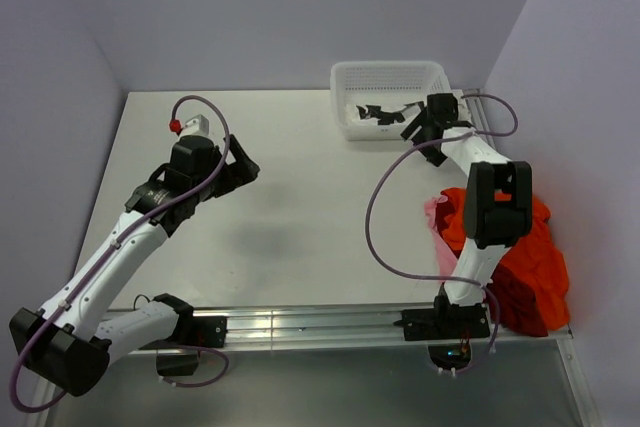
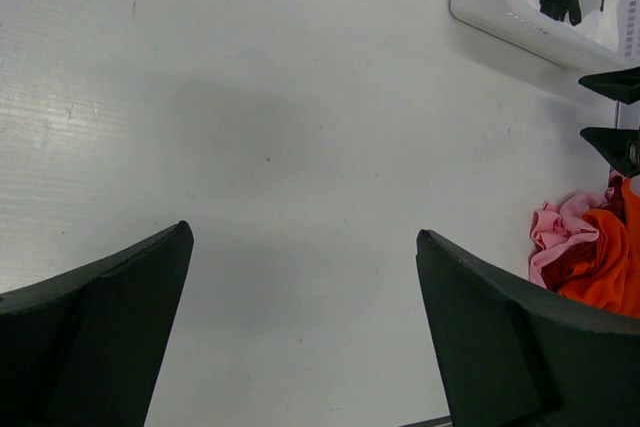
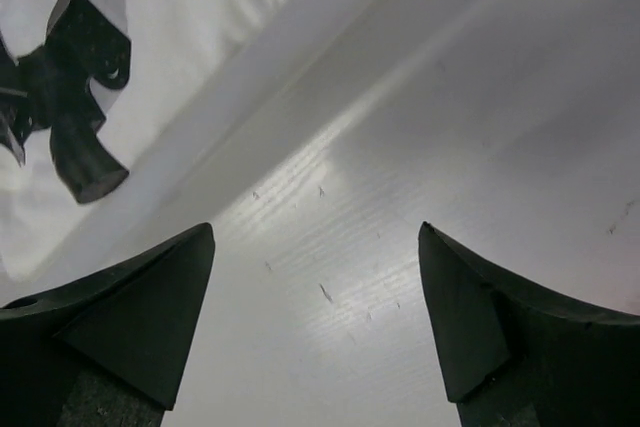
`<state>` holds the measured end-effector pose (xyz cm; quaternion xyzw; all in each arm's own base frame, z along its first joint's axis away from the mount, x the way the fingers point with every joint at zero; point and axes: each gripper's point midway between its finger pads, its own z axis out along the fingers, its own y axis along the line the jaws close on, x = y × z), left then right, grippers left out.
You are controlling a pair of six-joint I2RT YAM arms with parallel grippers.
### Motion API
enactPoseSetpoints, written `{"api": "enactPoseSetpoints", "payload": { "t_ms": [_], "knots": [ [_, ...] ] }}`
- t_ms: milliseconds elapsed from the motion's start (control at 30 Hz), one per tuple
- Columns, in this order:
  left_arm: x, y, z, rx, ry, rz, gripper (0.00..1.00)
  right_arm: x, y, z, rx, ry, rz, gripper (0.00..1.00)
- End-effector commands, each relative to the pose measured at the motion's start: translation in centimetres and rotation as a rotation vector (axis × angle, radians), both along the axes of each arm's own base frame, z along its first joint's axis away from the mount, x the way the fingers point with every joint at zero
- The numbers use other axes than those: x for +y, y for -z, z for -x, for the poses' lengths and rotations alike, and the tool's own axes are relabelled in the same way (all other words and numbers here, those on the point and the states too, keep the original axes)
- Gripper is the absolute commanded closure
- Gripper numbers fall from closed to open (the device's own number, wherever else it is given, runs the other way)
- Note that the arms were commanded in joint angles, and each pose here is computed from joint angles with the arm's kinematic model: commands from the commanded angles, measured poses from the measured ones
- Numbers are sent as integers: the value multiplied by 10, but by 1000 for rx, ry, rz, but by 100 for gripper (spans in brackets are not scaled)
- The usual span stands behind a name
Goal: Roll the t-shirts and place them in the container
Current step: Place the rolled tshirt into the container
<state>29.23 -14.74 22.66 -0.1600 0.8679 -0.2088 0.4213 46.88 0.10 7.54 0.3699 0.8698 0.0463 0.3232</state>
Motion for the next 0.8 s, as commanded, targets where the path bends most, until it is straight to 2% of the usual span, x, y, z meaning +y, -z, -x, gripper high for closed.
{"api": "enactPoseSetpoints", "payload": {
  "t_ms": [0,200,367,467,567,667,767],
  "knots": [
    [0,-22,-2,-73,15,21,1,9,-49,8,-139,-59,-7,11],
    [0,-32,2,-92,30,21,0,22,-78,44,-208,-145,6,12],
    [4,-30,4,-99,16,16,1,52,-103,66,-284,-275,-3,12],
    [10,-33,9,-129,-1,24,0,75,-123,73,-407,-420,-15,12],
    [14,-34,14,-136,-13,27,0,89,-128,81,-430,-501,-32,13],
    [16,-33,18,-138,-11,26,0,108,-132,85,-450,-587,-61,18],
    [19,-33,21,-153,-9,27,0,126,-134,94,-496,-663,-67,18]
  ]
}}
